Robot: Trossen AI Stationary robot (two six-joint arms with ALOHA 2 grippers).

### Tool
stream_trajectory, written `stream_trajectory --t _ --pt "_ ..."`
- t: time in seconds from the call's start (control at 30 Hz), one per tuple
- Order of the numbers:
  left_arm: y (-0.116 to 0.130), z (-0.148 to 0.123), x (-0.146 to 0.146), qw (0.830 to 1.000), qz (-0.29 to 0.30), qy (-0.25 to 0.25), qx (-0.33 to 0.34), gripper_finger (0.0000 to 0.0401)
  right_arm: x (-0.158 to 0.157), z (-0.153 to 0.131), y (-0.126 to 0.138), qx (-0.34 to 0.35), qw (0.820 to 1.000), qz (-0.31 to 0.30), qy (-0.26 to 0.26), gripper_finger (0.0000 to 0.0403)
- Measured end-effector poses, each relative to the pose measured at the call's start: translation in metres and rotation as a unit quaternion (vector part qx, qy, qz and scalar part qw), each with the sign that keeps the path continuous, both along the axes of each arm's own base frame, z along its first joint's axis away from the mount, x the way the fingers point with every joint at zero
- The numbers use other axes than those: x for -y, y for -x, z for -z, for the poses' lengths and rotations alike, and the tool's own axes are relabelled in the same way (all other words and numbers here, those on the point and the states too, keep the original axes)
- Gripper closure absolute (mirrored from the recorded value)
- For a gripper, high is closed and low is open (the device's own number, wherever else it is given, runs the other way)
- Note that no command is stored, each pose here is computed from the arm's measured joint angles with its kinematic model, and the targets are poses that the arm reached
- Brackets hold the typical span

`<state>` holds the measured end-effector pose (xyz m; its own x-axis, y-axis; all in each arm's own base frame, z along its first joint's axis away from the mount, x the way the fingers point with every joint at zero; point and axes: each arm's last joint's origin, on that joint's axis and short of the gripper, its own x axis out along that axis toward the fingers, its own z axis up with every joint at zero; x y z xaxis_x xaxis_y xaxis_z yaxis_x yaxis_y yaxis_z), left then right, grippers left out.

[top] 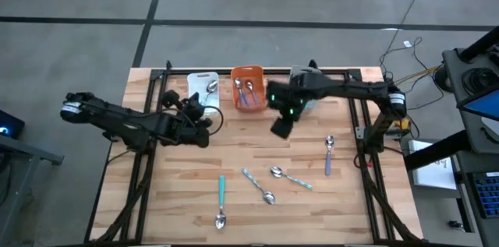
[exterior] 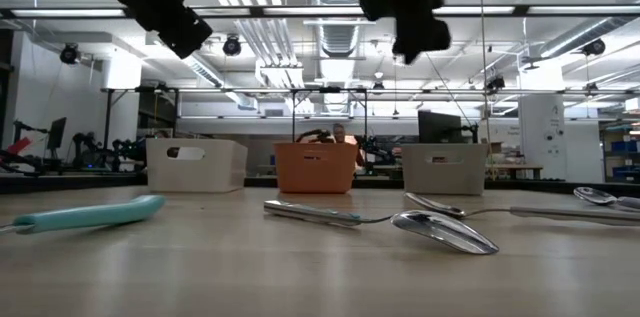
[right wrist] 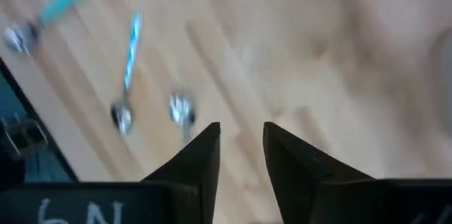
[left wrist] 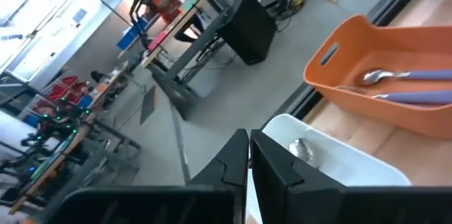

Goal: Sort silverware by color (type)
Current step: Put the blue patterned spoon into the white bin

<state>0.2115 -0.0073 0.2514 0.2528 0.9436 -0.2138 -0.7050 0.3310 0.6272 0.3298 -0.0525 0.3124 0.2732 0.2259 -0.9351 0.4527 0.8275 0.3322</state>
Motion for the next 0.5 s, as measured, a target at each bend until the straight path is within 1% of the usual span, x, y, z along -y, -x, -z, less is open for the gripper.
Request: stream_trajectory --t 0.17,0.23,0.27,0.3,0.37,0.4,0.43,0.5 --pt "0.000 0.001 -0.002 0.999 0.010 0.016 -0.027 0.0401 -0.037 0.031 0.003 -0.060 0.998 -0.024 -0.014 0.0279" --pt "-0.001 0.002 -0.001 0.998 0.027 0.037 -0.047 0.0401 -0.055 0.044 0.006 -0.082 0.996 -0.042 -0.005 0.0272" --pt "-0.002 0.002 -0.001 0.995 0.043 0.059 -0.063 0.0401 -0.063 0.051 0.007 -0.090 0.995 -0.052 0.002 0.0269" --pt "-0.003 0.003 0.001 0.990 0.069 0.094 -0.080 0.0401 -0.071 0.059 0.009 -0.094 0.994 -0.063 0.005 0.0266" --pt "-0.005 0.006 0.005 0.969 0.134 0.179 -0.104 0.0401 -0.088 0.073 0.011 -0.089 0.992 -0.086 0.008 0.0262" --pt "-0.008 0.007 0.007 0.959 0.162 0.207 -0.107 0.0401 -0.095 0.080 0.011 -0.084 0.992 -0.096 0.009 0.0262" --pt "-0.010 0.009 0.009 0.950 0.187 0.227 -0.104 0.0401 -0.102 0.087 0.012 -0.077 0.991 -0.105 0.010 0.0262" --pt "-0.014 0.012 0.011 0.937 0.225 0.246 -0.105 0.0401 -0.115 0.098 0.013 -0.063 0.992 -0.106 0.013 0.0264"
